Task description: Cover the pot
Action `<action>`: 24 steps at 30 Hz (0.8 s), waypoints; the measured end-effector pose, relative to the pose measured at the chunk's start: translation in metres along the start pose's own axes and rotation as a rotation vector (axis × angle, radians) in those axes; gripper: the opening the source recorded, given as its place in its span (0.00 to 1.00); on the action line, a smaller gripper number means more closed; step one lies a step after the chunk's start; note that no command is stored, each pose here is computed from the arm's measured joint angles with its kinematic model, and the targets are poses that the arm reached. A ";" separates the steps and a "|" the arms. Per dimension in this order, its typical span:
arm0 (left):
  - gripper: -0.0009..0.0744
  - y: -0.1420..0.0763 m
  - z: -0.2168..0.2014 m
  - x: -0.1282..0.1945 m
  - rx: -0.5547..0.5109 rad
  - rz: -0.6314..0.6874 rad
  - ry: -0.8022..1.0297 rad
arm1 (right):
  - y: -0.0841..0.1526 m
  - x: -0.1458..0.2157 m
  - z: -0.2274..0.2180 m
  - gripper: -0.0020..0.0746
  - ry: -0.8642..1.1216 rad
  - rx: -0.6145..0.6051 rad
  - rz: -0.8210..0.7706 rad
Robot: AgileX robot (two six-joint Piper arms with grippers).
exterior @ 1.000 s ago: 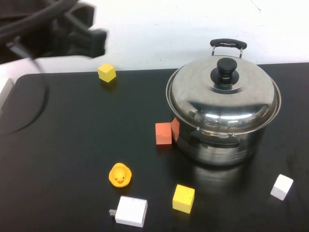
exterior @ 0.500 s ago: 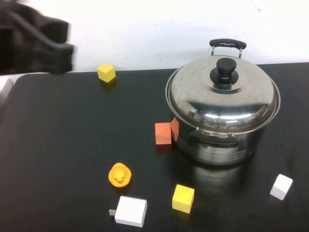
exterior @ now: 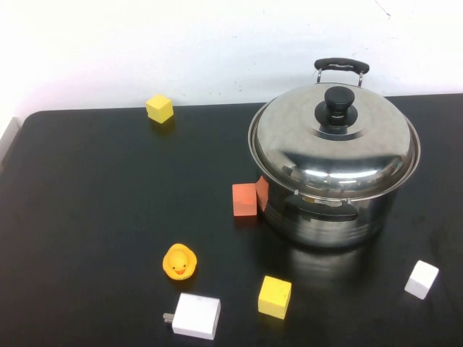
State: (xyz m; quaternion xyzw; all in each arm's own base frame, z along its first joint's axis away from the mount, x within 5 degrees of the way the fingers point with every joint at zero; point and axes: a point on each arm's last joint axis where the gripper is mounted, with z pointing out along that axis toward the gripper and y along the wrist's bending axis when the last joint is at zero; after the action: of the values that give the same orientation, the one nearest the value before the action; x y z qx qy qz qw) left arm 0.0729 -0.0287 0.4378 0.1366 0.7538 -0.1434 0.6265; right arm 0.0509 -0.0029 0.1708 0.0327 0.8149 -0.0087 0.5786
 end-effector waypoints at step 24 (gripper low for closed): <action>0.01 0.017 -0.017 0.170 -0.168 -0.285 -0.251 | 0.000 0.000 0.000 0.02 0.000 0.000 0.000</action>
State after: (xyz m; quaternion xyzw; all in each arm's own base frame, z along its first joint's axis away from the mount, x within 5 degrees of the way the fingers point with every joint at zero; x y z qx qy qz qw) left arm 0.0335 -0.0018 0.2731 -0.0432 0.6910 -0.1831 0.6980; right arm 0.0509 -0.0029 0.1708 0.0327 0.8149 -0.0087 0.5786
